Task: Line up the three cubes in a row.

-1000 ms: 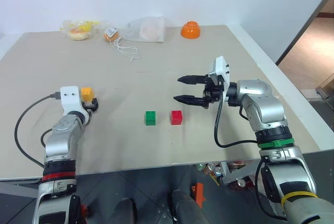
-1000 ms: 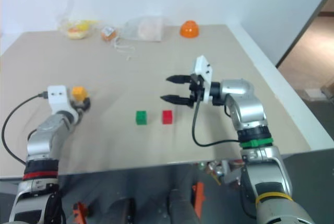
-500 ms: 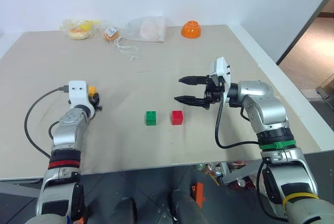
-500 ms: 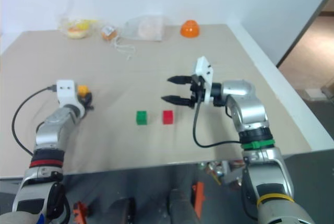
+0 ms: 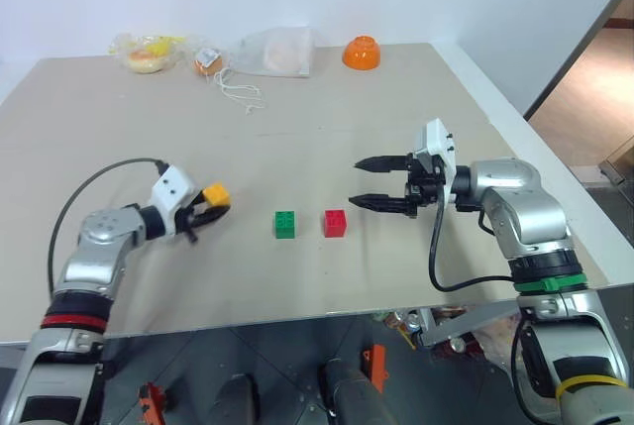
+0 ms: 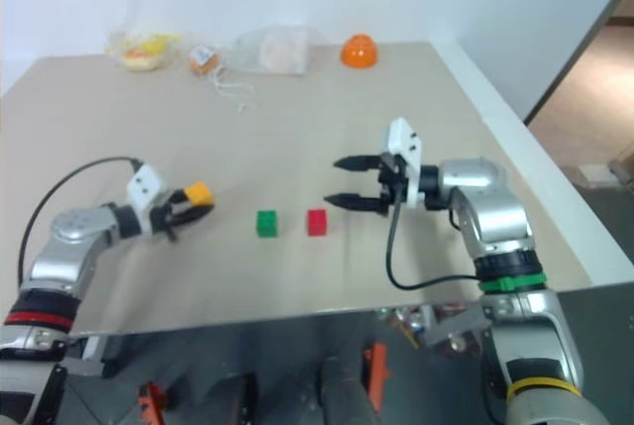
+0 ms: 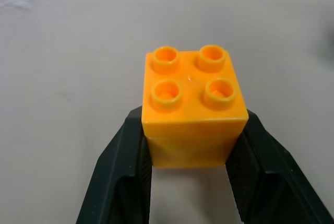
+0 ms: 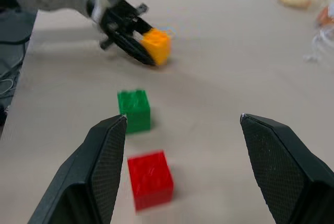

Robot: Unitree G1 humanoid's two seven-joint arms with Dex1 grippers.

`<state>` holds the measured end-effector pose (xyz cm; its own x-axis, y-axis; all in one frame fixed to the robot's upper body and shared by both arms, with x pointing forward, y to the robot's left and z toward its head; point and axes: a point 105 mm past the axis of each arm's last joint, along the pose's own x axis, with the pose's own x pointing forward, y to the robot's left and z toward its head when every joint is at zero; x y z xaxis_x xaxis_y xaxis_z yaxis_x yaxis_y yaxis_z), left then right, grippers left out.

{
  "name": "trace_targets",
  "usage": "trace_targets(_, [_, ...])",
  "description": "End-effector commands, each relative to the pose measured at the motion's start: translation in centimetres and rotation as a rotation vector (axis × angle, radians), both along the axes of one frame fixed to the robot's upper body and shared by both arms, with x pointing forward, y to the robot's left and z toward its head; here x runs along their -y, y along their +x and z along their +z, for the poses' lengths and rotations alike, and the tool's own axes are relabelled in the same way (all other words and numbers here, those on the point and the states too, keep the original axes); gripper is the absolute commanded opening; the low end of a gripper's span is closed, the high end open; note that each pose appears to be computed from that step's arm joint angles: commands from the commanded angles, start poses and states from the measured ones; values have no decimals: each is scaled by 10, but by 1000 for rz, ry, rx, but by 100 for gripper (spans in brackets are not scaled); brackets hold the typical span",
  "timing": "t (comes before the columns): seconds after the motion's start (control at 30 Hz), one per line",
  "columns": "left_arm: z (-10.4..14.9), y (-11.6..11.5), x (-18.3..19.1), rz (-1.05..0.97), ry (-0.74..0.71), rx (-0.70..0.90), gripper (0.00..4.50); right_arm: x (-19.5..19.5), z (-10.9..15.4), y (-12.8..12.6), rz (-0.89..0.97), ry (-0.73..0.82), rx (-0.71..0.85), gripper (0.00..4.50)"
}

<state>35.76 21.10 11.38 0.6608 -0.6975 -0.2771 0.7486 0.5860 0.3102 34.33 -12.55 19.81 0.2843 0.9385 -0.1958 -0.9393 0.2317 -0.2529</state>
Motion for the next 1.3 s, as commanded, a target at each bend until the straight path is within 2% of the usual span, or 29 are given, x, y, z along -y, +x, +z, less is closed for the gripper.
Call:
trace_targets(0.03, [7, -15, -2, -164, 31, 13, 134, 3, 21, -4, -7, 30, 78, 360])
trace_targets(0.13, [0, -32, 4, -336, 82, -15, 134, 4, 24, -5, -17, 40, 82, 360])
trace_targets(0.2, [0, -36, 10, -404, 88, -19, 134, 4, 24, -6, -19, 39, 84, 360])
trace_targets(0.33, [7, -28, 20, -442, 40, -27, 134, 3, 25, -7, -24, 38, 86, 360])
trace_targets(0.6, [-8, -27, 33, -529, 55, -63, 134, 8, 25, -11, -38, 29, 83, 360])
trace_targets(0.87, [-7, -12, 48, -532, 29, -72, 134, 12, 23, -19, -33, 22, 52, 360])
trace_targets(1.0, [-1, -3, 59, -540, 11, -61, 134, 22, 15, -29, -22, 4, -5, 360])
trace_targets(1.3, [6, 3, 67, -586, 42, -52, 134, 33, 10, -32, -74, 0, -38, 360])
